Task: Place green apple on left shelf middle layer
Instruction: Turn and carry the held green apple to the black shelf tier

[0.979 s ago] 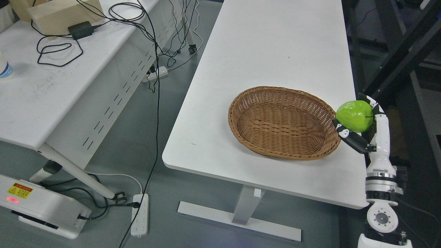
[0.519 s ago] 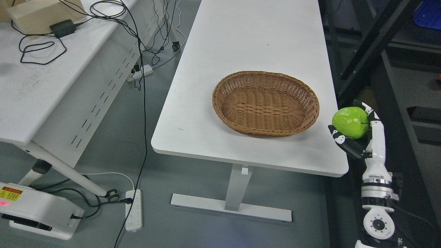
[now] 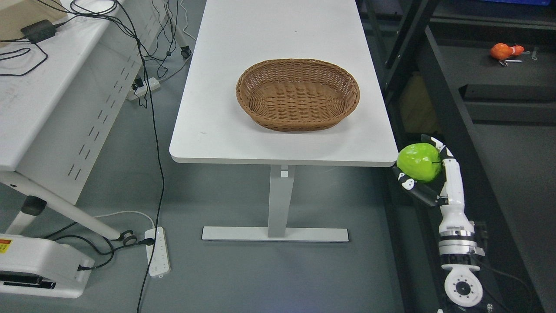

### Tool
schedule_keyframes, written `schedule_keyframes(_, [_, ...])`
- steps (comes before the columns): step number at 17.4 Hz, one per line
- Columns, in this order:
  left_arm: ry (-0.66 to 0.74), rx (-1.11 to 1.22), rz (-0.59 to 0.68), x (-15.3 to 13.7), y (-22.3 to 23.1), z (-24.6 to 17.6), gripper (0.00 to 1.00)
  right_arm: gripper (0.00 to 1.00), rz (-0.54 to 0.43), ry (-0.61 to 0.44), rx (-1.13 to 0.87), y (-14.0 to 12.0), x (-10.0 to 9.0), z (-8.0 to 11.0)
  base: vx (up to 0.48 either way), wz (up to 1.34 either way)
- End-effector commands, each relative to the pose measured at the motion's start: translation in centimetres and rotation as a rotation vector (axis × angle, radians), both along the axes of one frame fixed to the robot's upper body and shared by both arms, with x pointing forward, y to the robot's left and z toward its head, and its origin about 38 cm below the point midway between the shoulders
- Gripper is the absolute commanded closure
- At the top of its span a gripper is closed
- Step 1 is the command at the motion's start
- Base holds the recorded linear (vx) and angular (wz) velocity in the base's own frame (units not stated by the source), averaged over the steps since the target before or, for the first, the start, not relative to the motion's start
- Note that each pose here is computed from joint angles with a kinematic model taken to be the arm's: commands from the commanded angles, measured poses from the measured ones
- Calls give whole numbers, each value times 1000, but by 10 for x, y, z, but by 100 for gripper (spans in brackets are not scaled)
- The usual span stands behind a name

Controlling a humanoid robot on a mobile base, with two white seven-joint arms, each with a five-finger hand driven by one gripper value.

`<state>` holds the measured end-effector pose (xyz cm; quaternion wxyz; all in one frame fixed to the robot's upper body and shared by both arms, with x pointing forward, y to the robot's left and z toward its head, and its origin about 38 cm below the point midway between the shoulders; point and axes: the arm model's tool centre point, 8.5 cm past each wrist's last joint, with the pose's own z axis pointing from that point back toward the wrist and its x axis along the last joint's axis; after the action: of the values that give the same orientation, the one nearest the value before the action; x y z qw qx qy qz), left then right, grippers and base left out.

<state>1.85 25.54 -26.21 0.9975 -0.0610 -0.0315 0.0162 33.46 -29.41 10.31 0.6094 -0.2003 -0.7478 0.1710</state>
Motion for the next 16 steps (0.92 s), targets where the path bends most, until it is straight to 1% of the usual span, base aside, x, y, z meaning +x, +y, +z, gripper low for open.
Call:
schedule_keyframes(1, [9,18,1,-6,11,1,0,100,103,35,-3,33,-3,-10,-240,-109])
schedule_keyframes(3, [9,18,1,-6,11,1,0,100,130,45,-6,39,-4,-12,-283,-6])
schedule_keyframes(13, [9,18,1,-6,11,1,0,100,129,49,-5,39,-4,-13,-287,81])
schedule_keyframes(16, [8,16,1,-6,11,1,0,100,110,48,-4,34,-3,-12,-279,-67])
